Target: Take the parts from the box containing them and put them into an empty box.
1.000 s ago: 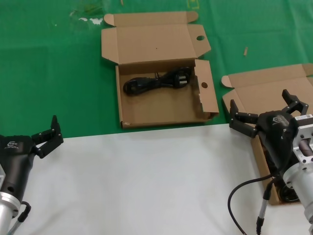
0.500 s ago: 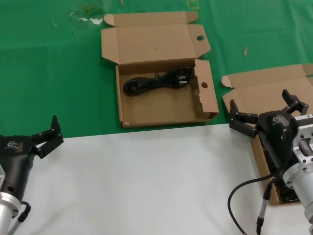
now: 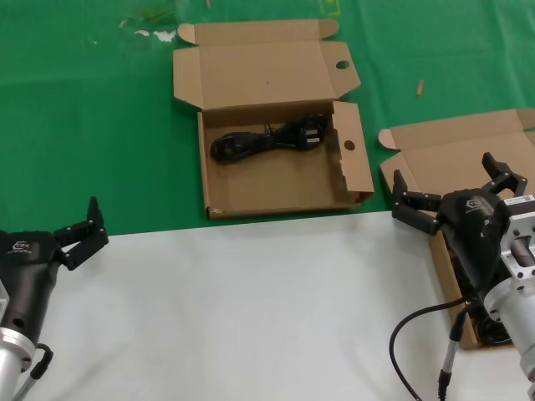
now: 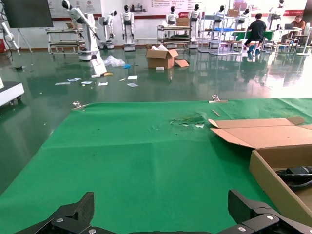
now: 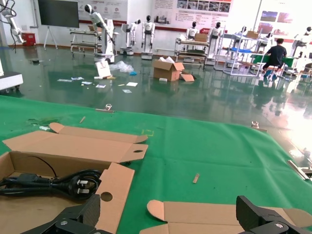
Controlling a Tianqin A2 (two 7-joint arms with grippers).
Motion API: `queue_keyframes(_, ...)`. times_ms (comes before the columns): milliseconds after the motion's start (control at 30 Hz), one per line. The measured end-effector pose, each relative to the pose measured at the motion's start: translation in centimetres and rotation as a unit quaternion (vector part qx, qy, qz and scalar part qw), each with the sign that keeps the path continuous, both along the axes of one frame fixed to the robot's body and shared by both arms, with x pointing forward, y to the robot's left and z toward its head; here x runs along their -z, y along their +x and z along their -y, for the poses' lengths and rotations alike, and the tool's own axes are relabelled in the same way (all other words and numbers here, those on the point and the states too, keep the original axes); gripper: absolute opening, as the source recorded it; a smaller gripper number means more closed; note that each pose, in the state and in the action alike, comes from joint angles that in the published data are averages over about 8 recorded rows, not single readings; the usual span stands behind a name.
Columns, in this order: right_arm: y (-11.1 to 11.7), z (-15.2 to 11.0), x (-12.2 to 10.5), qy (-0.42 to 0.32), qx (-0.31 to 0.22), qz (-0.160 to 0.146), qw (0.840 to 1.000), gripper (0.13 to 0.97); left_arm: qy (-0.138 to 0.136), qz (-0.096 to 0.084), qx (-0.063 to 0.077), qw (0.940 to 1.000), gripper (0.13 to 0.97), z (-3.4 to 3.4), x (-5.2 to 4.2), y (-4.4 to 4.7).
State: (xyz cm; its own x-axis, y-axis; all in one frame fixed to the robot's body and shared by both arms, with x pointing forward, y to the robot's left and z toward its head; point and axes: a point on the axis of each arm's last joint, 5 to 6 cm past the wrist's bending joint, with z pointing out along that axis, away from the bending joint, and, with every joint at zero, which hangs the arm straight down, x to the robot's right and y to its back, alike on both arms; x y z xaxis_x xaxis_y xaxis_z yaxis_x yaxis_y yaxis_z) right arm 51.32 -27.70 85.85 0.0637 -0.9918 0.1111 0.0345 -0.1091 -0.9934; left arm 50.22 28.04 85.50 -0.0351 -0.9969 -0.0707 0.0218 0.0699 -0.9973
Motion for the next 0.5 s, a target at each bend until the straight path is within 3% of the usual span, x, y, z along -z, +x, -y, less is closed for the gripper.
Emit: queue_keyframes(500, 0.00, 0.00, 0.00, 0.000, 0.000, 0.000, 1.000, 0.966, 0.000, 0.000, 0.000, 1.0000, 0.966, 0.00, 0.00, 0.00)
